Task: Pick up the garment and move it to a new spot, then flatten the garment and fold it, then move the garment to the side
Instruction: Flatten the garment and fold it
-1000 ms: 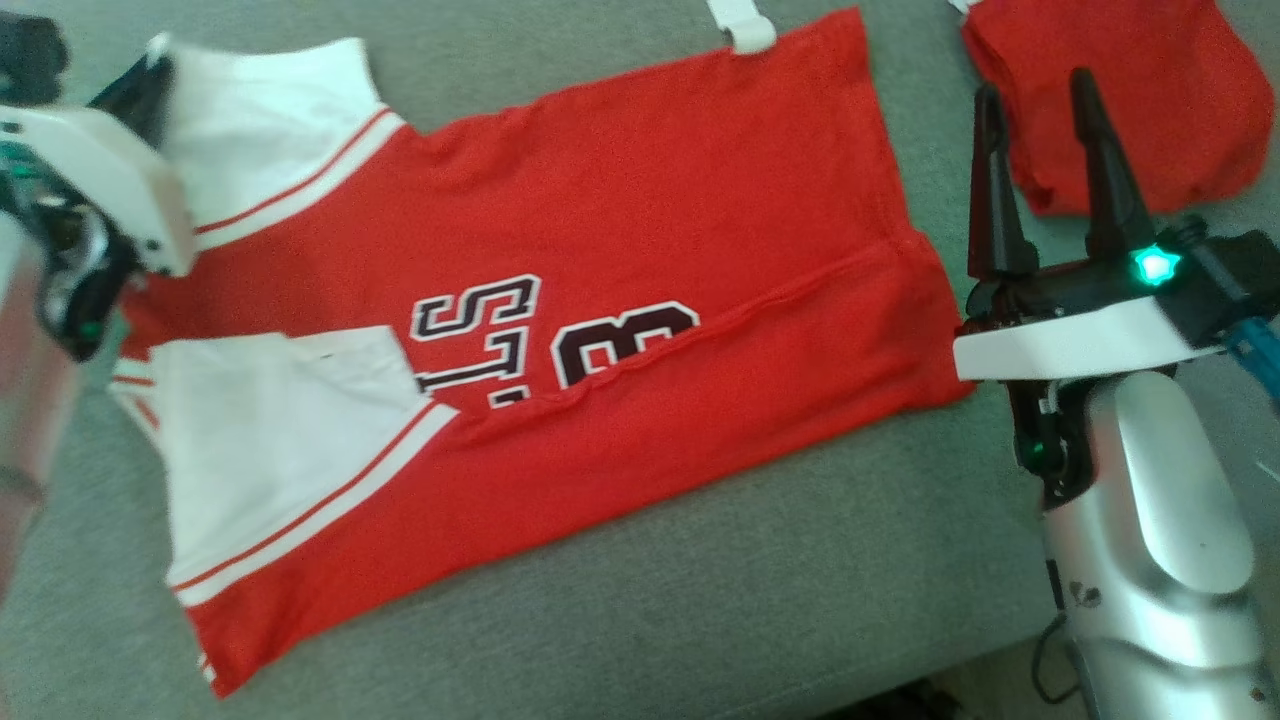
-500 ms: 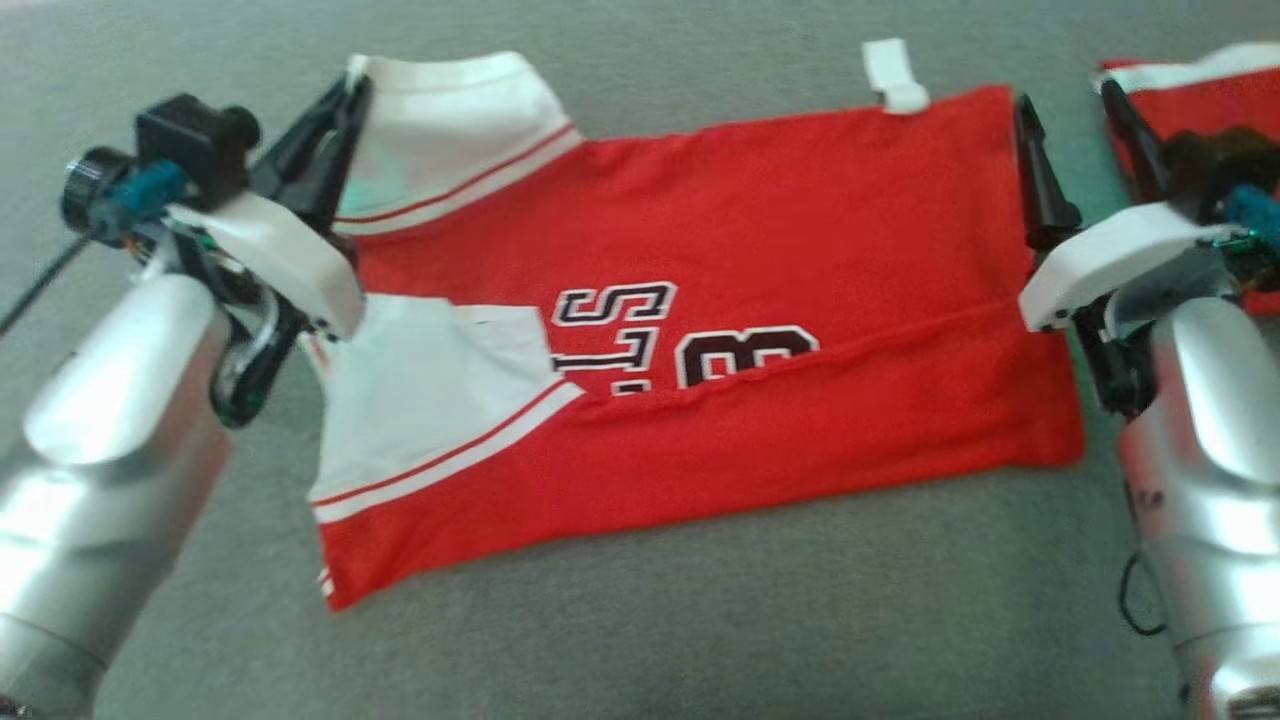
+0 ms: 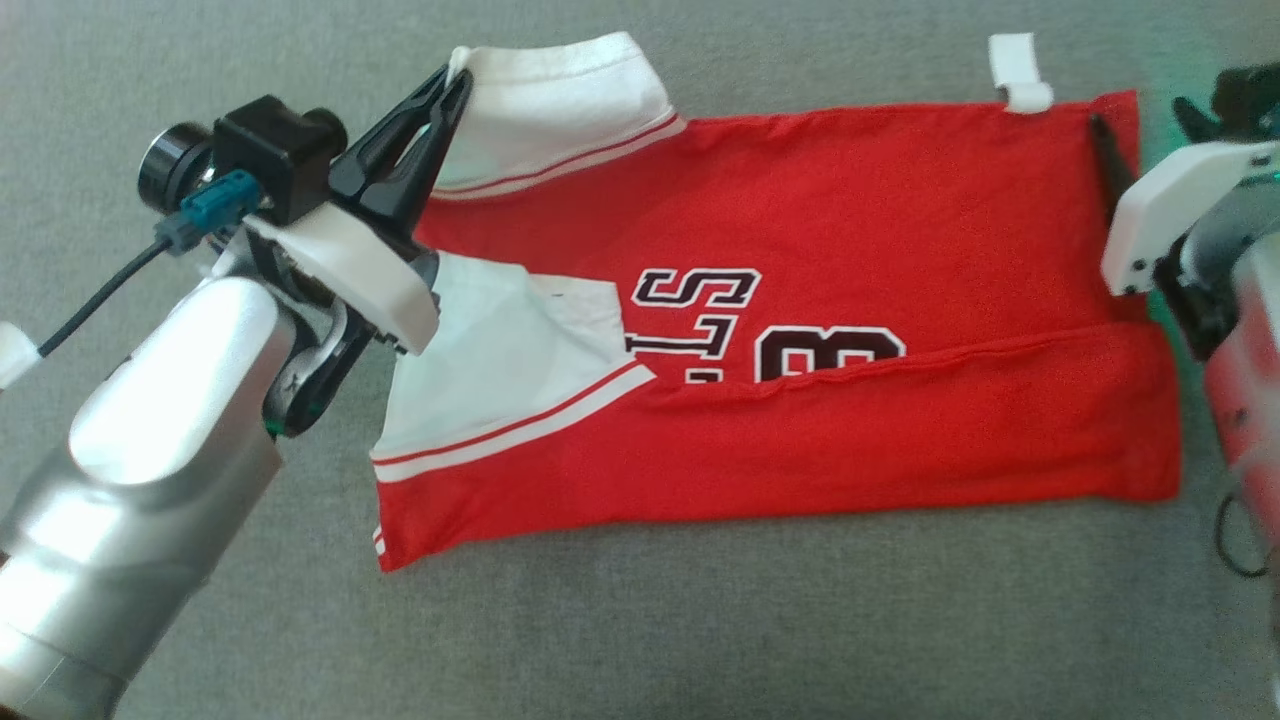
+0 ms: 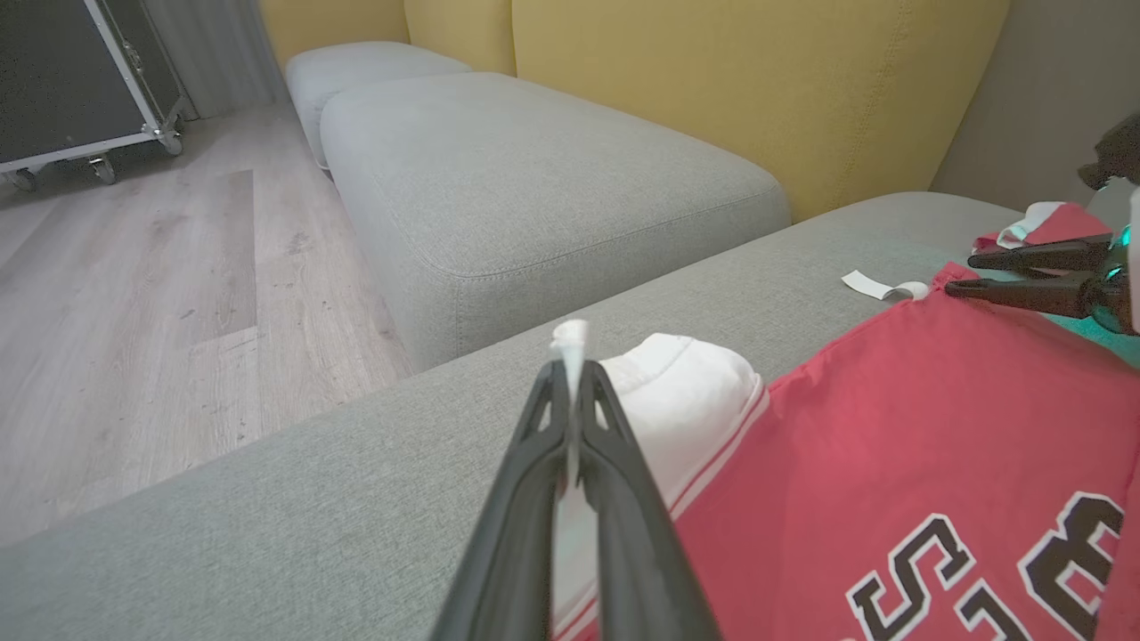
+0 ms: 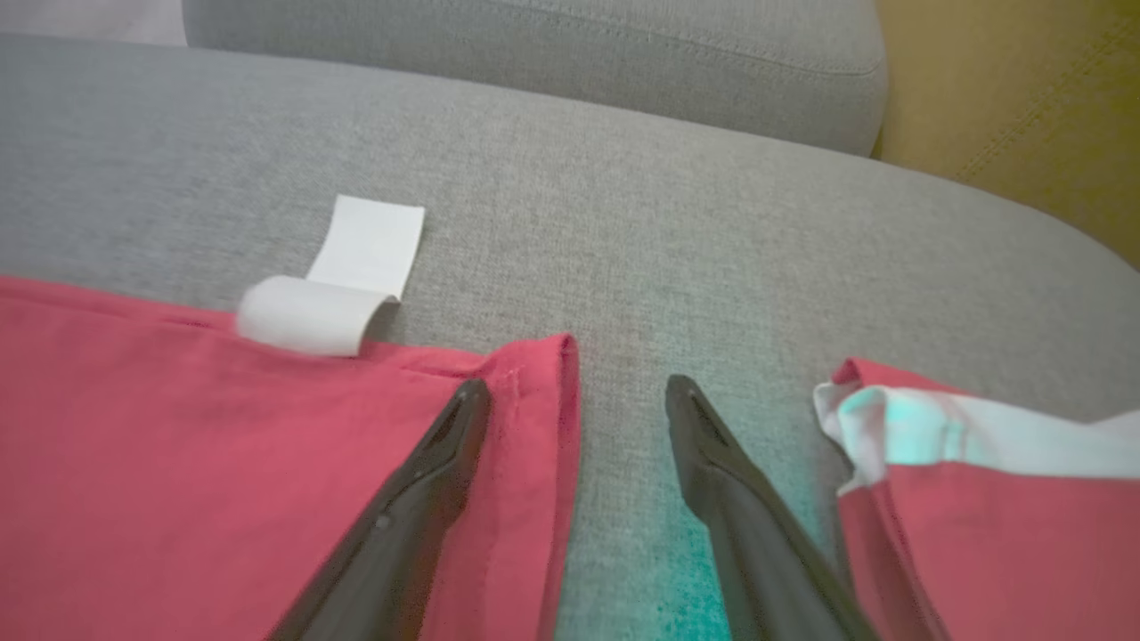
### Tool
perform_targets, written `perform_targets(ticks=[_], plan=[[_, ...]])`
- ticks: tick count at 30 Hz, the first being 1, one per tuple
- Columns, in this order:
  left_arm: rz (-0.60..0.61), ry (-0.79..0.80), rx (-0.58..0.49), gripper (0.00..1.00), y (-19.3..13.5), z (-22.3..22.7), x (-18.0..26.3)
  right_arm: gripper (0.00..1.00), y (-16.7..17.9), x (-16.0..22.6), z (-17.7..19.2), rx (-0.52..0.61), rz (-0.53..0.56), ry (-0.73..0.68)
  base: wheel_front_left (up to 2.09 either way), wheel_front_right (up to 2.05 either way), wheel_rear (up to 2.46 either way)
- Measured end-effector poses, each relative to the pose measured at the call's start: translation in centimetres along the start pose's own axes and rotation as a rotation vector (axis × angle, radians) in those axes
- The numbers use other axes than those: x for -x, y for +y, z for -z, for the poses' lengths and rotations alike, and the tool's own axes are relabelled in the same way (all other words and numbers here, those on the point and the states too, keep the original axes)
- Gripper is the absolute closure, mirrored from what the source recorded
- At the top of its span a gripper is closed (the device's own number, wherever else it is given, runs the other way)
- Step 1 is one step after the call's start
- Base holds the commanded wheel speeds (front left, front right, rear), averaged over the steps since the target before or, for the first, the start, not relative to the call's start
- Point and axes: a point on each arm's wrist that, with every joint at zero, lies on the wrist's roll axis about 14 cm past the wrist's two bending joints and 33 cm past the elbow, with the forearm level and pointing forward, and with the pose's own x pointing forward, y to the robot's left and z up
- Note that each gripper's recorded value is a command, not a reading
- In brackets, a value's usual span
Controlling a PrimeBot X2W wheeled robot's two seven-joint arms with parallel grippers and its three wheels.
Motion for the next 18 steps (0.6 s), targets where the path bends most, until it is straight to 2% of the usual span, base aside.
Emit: perform_targets(ticks=[7, 8, 9, 18], plan=[[0.005, 0.005, 0.015, 1.00, 0.3, 0.7, -0.9, 0.00, 0.2, -2.7, -0.4, 0.068, -0.016, 0.054, 0.00, 0.00, 0.00], [0.005, 0.007, 0.016, 1.00, 0.4, 0.8, -1.1, 0.34, 0.3, -3.0, -0.4, 0.077, -0.019, 0.063, 0.00, 0.00, 0.00], [0.006, 0.007, 0.018, 1.00, 0.4, 0.8, -1.2, 1.00, 0.4, -3.2, -0.4, 0.085, -0.023, 0.071, 0.00, 0.00, 0.00], [-0.026, 0.033, 0.016, 1.00, 1.5, 1.7, -1.5, 1.00, 0.1, -3.2, -1.0, 0.055, -0.022, 0.044, 0.00, 0.00, 0.00]])
